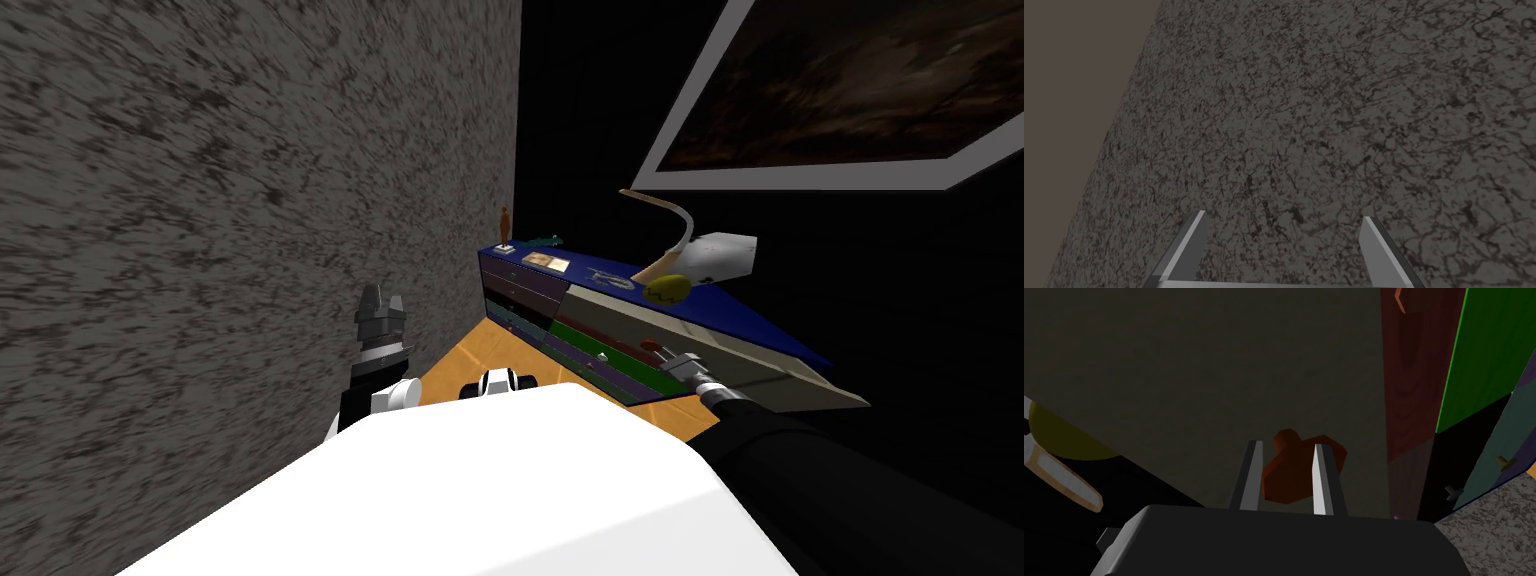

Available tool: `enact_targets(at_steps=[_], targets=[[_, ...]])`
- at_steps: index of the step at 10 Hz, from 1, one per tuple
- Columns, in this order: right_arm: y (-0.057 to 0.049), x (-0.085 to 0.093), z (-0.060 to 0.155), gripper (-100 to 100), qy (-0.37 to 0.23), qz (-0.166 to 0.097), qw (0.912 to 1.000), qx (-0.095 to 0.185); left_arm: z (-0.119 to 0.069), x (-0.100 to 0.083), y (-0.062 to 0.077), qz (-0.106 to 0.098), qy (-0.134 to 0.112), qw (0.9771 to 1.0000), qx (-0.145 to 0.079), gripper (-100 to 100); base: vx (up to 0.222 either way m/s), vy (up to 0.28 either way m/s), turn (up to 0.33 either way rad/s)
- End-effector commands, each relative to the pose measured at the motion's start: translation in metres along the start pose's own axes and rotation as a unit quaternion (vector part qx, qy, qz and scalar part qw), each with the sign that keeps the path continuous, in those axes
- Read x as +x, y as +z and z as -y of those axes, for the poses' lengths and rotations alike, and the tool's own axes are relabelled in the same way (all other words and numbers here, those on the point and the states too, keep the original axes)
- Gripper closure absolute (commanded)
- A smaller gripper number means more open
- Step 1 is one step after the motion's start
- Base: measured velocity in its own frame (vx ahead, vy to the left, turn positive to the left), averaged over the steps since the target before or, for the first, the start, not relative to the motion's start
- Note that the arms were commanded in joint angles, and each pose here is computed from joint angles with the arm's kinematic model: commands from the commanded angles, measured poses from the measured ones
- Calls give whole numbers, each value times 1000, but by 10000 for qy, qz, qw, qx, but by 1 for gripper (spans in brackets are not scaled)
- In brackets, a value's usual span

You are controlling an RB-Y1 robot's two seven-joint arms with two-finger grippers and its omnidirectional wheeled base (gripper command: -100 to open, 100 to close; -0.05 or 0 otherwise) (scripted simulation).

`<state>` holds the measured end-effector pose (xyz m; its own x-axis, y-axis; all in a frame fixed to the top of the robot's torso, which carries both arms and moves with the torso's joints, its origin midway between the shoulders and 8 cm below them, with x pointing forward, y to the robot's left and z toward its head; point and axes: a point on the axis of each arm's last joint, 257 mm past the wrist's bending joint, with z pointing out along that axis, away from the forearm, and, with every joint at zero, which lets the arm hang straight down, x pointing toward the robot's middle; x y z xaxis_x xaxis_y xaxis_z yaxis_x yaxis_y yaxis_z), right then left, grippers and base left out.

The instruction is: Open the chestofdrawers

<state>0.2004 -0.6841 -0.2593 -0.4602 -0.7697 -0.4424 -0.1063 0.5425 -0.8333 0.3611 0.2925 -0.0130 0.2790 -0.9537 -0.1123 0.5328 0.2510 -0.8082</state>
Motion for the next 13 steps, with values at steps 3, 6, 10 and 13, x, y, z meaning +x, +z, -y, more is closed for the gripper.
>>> enact_targets(at_steps=[3, 6, 10, 13], targets=[[-5, -2, -3, 100, -45, 31, 10000, -62, 0, 0, 0, 0, -1, 10000, 0, 0, -91, 128, -48], [-10, -9, -12, 100, -84, 144, 9997, -158, 0, 0, 0, 0, 0, 10000, 0, 0, -131, 110, -61], [-13, -15, -17, 100, -118, 229, 9995, -197, 0, 0, 0, 0, 0, 10000, 0, 0, -113, 115, -59], [-18, -16, 23, -100, -155, 228, 9995, -138, 0, 0, 0, 0, 1, 10000, -1, 0, 1, 52, -36]])
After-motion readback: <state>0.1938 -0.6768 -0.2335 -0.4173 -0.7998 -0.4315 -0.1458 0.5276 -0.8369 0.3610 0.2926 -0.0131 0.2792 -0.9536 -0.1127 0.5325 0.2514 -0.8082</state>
